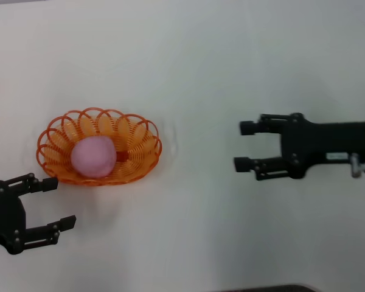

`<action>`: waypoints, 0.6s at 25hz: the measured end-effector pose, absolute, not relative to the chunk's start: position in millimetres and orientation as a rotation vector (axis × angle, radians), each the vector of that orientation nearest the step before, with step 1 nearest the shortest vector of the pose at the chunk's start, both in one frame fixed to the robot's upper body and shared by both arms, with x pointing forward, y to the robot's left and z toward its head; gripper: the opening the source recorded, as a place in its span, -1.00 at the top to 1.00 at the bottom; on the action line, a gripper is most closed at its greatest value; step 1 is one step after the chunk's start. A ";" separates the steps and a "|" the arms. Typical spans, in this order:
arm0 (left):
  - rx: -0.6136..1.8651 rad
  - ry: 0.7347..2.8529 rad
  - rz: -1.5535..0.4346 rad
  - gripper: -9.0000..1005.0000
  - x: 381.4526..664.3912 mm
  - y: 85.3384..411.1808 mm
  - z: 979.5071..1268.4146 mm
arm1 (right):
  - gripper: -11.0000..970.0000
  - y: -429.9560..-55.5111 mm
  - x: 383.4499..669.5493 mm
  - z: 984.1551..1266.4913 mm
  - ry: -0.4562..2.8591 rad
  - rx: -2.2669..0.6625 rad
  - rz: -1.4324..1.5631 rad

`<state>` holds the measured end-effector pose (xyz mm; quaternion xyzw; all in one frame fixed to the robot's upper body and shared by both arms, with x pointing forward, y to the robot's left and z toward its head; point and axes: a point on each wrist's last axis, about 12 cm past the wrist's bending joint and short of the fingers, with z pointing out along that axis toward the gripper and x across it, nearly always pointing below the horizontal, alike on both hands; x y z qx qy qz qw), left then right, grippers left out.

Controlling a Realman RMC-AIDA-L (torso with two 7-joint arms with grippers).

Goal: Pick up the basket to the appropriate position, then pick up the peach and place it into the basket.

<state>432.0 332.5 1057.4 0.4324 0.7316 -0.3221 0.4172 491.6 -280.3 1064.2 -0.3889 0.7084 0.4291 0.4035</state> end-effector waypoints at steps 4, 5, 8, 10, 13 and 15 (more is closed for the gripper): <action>1.085 1.835 -0.815 -0.57 431.6 332.2 1057.5 | -0.78 -290.6 475.2 1050.2 1.772 -0.982 0.997; 1.084 1.836 -0.817 -0.57 431.2 332.1 1057.4 | -0.78 -292.0 472.4 1046.2 1.775 -0.985 0.980; 1.080 1.838 -0.826 -0.57 430.2 331.4 1056.2 | -0.78 -295.1 465.4 1033.8 1.805 -1.002 0.943; 1.079 1.840 -0.831 -0.57 429.7 331.1 1055.4 | -0.78 -296.6 463.5 1028.9 1.823 -1.006 0.925; 1.077 1.840 -0.835 -0.57 429.1 331.0 1055.4 | -0.78 -296.0 462.3 1025.0 1.830 -1.016 0.909; 1.079 1.838 -0.841 -0.57 428.5 330.8 1055.5 | -0.78 -295.0 461.8 1024.0 1.829 -1.024 0.906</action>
